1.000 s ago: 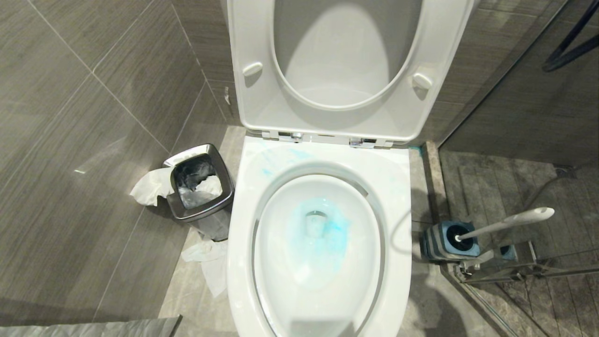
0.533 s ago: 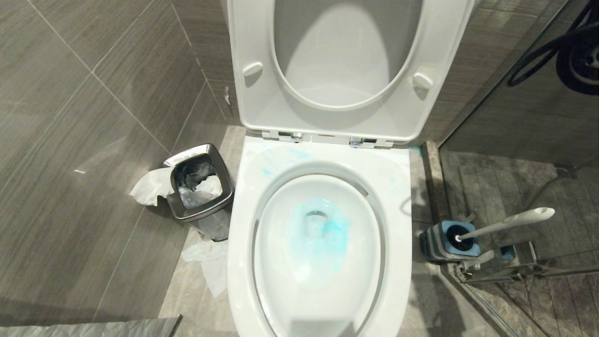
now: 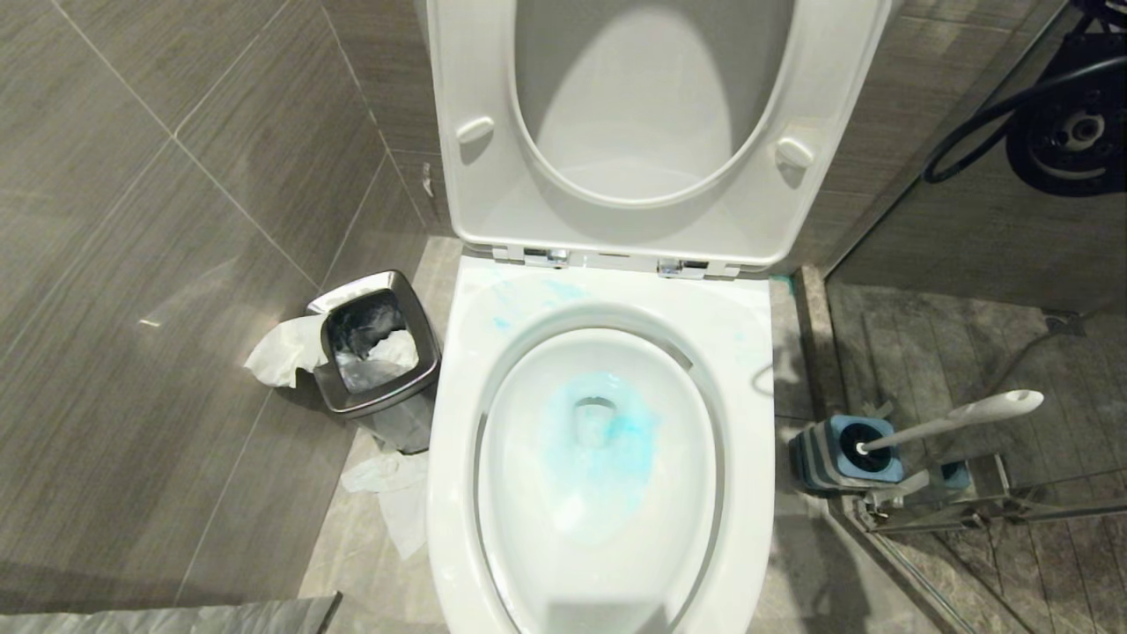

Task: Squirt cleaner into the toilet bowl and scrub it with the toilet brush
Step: Place the cleaning agent on the floor

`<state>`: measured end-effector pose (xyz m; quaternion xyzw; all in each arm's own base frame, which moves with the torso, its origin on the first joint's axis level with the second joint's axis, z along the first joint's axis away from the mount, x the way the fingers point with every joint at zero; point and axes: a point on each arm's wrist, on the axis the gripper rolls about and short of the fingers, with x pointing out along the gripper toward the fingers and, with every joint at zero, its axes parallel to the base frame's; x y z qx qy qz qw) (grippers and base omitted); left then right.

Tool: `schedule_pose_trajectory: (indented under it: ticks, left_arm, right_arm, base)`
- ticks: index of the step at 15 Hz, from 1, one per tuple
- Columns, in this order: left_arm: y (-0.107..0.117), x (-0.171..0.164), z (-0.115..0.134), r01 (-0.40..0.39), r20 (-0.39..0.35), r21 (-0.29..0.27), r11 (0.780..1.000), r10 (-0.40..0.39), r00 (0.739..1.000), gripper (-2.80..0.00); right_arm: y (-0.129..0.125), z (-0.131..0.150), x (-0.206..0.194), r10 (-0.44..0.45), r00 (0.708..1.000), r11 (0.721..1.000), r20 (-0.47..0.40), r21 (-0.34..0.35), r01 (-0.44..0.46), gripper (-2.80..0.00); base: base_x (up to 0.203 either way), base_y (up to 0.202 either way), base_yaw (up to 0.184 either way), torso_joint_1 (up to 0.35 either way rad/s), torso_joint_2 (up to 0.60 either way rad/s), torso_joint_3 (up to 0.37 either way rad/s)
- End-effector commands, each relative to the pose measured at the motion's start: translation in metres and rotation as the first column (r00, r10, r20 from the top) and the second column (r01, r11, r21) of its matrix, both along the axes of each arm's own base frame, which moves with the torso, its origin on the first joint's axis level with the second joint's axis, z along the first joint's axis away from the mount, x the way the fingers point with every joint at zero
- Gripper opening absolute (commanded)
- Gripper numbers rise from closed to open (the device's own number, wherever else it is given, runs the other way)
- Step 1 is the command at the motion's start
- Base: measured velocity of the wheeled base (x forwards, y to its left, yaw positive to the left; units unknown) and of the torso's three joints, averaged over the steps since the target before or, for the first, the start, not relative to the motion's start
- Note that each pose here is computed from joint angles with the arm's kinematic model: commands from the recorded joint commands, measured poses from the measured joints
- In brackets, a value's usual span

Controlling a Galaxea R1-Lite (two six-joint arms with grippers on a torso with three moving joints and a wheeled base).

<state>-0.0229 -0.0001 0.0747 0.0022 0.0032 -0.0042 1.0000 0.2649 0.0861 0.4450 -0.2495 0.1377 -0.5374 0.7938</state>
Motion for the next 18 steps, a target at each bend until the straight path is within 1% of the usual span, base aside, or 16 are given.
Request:
schedule_pose_trajectory:
  ticks: [1,3,4,6,7,8,9,12,14,15,16,18]
  left_arm:
    - [0.0,0.0,0.0,-0.001,-0.003,0.0,1.0,0.001,1.0,-2.8]
    - [0.0,0.0,0.0,0.001,-0.003,0.0,1.0,-0.001,1.0,-2.8]
    - [0.0,0.0,0.0,0.001,-0.003,0.0,1.0,-0.001,1.0,-2.8]
    - [0.0,0.0,0.0,0.001,-0.003,0.0,1.0,-0.001,1.0,-2.8]
    - [0.0,0.0,0.0,0.0,-0.003,0.0,1.0,0.0,1.0,-2.8]
    - [0.0,0.0,0.0,0.001,-0.003,0.0,1.0,-0.001,1.0,-2.8]
    - [0.0,0.0,0.0,0.001,-0.003,0.0,1.0,-0.001,1.0,-2.8]
    - [0.0,0.0,0.0,-0.001,-0.003,0.0,1.0,0.001,1.0,-2.8]
    - [0.0,0.0,0.0,0.0,-0.003,0.0,1.0,0.0,1.0,-2.8]
    - [0.0,0.0,0.0,-0.001,-0.003,0.0,1.0,0.001,1.0,-2.8]
    - [0.0,0.0,0.0,-0.001,-0.003,0.0,1.0,0.001,1.0,-2.8]
    - [0.0,0.0,0.0,0.001,-0.003,0.0,1.0,-0.001,1.0,-2.8]
  right_arm:
    - [-0.01,-0.005,0.008,-0.044,0.997,0.999,-0.058,-0.015,0.043,-2.8]
    - [-0.021,-0.003,0.014,-0.094,0.975,0.994,-0.203,-0.076,0.08,-2.8]
    - [-0.022,-0.003,0.017,-0.106,0.961,0.992,-0.257,-0.098,0.084,-2.8]
    - [-0.022,-0.005,0.021,-0.116,0.937,0.989,-0.33,-0.129,0.077,-2.8]
    - [-0.022,-0.004,0.02,-0.116,0.931,0.988,-0.346,-0.136,0.073,-2.8]
    - [-0.021,-0.004,0.02,-0.112,0.935,0.989,-0.337,-0.132,0.071,-2.8]
    - [-0.021,-0.003,0.017,-0.106,0.945,0.99,-0.308,-0.12,0.072,-2.8]
    - [-0.02,0.001,0.007,-0.084,0.98,0.995,-0.183,-0.067,0.073,-2.8]
    - [-0.022,0.001,0.001,-0.075,0.995,0.997,-0.071,-0.02,0.074,-2.8]
    - [-0.019,-0.002,0.003,-0.07,0.997,0.998,-0.031,-0.004,0.07,-2.8]
    - [-0.015,-0.004,0.009,-0.061,0.998,0.998,-0.016,0.003,0.061,-2.8]
    - [-0.003,-0.007,0.011,-0.02,0.997,0.999,0.08,0.043,0.017,-2.8]
  base:
    - [0.0,0.0,0.0,0.0,0.0,0.0]
    - [0.0,0.0,0.0,0.0,0.0,0.0]
    - [0.0,0.0,0.0,0.0,0.0,0.0]
    - [0.0,0.0,0.0,0.0,0.0,0.0]
    - [0.0,0.0,0.0,0.0,0.0,0.0]
    - [0.0,0.0,0.0,0.0,0.0,0.0]
    - [0.0,0.0,0.0,0.0,0.0,0.0]
    - [0.0,0.0,0.0,0.0,0.0,0.0]
    - [0.0,0.0,0.0,0.0,0.0,0.0]
    - [0.0,0.0,0.0,0.0,0.0,0.0]
    - [0.0,0.0,0.0,0.0,0.0,0.0]
    - [0.0,0.0,0.0,0.0,0.0,0.0]
